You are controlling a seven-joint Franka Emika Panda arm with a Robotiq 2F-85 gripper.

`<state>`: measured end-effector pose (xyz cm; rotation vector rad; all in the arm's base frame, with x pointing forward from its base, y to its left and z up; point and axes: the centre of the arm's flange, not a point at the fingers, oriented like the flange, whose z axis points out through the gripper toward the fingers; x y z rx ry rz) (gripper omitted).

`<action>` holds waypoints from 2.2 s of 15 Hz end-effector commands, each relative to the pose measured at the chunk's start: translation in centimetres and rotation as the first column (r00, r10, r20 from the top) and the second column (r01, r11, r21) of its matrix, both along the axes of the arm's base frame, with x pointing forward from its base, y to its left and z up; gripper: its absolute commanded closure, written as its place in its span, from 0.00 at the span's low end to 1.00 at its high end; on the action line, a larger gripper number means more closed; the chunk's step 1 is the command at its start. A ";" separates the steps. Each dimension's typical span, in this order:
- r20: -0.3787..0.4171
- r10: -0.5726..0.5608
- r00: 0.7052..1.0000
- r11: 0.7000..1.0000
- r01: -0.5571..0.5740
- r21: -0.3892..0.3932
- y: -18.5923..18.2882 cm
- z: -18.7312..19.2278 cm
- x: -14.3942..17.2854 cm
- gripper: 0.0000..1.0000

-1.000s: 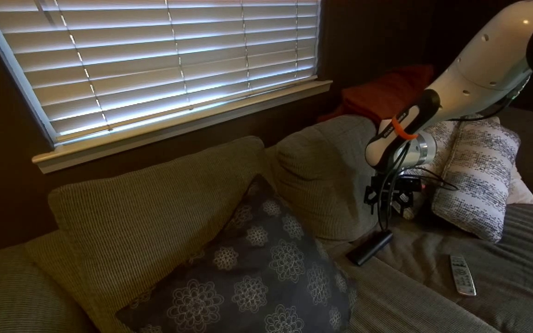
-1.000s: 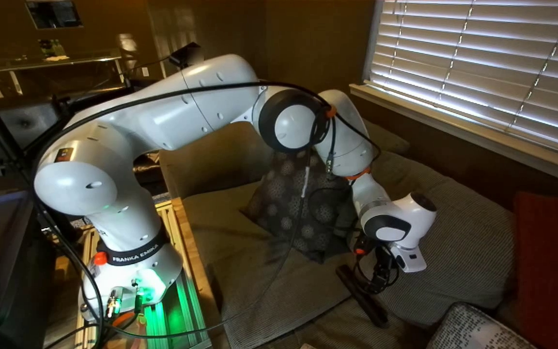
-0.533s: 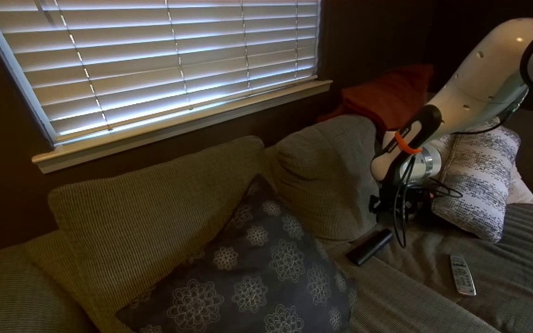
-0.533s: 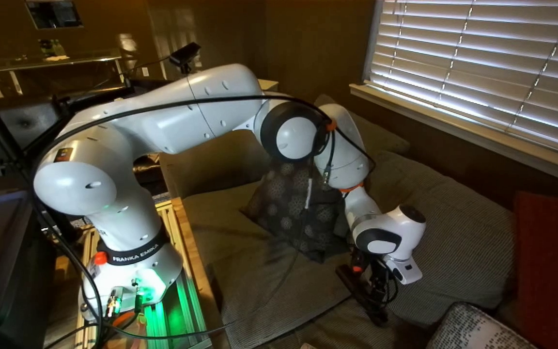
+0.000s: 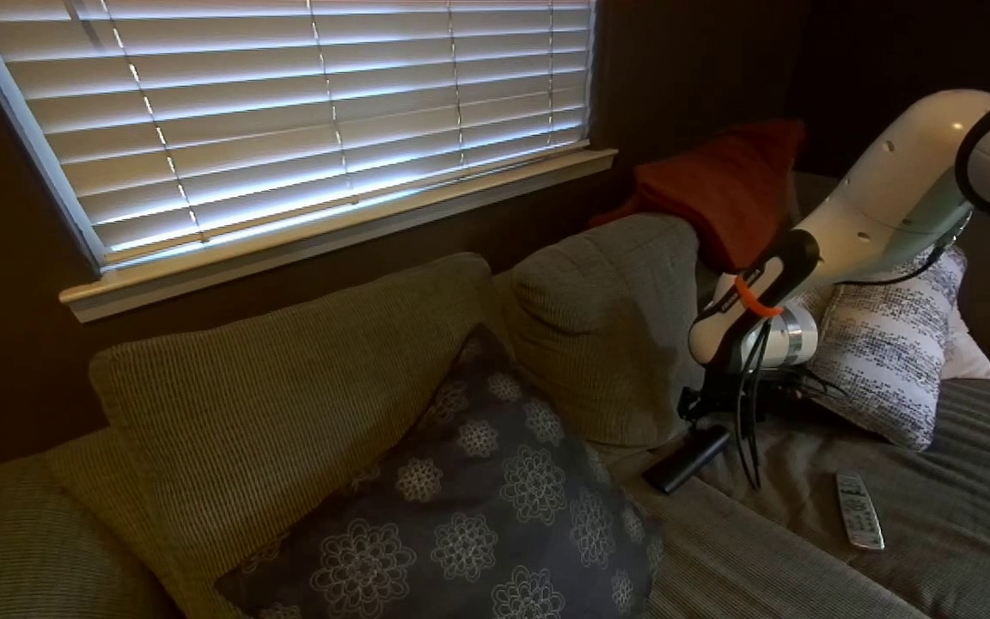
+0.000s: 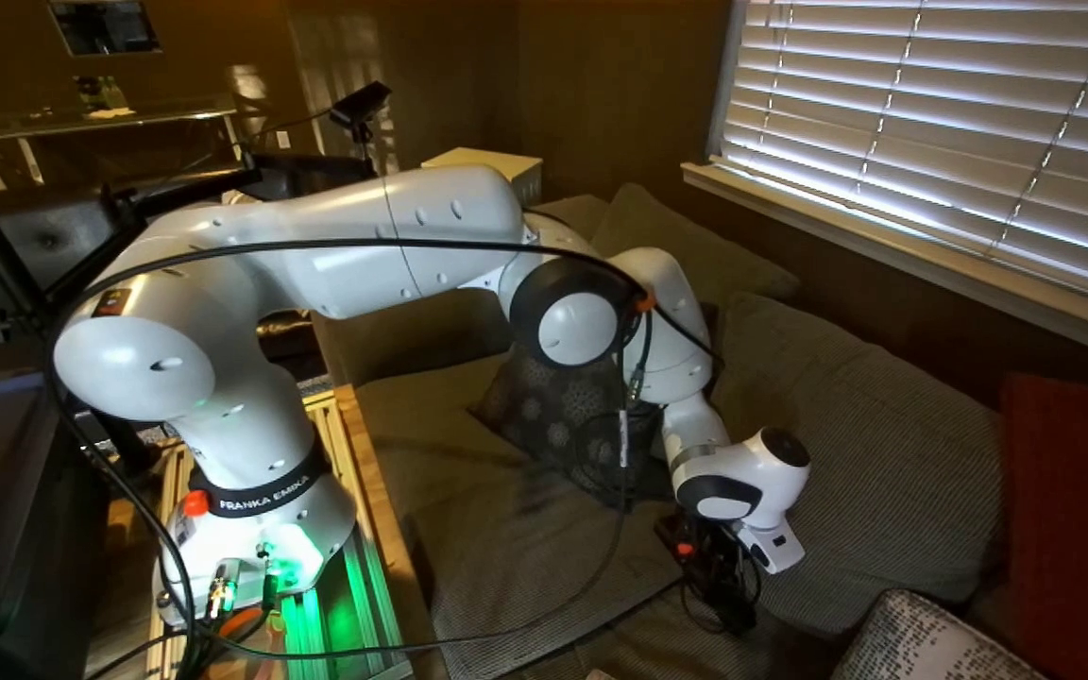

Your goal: Pick up an object and put it on another position

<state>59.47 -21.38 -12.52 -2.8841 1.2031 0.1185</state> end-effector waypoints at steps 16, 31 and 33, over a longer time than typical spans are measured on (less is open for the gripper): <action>-0.044 -0.094 0.995 0.995 0.096 0.039 0.3 -4.7 4.7 0.00; 0.020 -0.169 0.985 0.984 0.168 0.051 -1.7 -7.9 4.2 0.00; 0.005 -0.177 0.984 0.983 0.177 0.044 -1.8 -8.1 4.3 0.00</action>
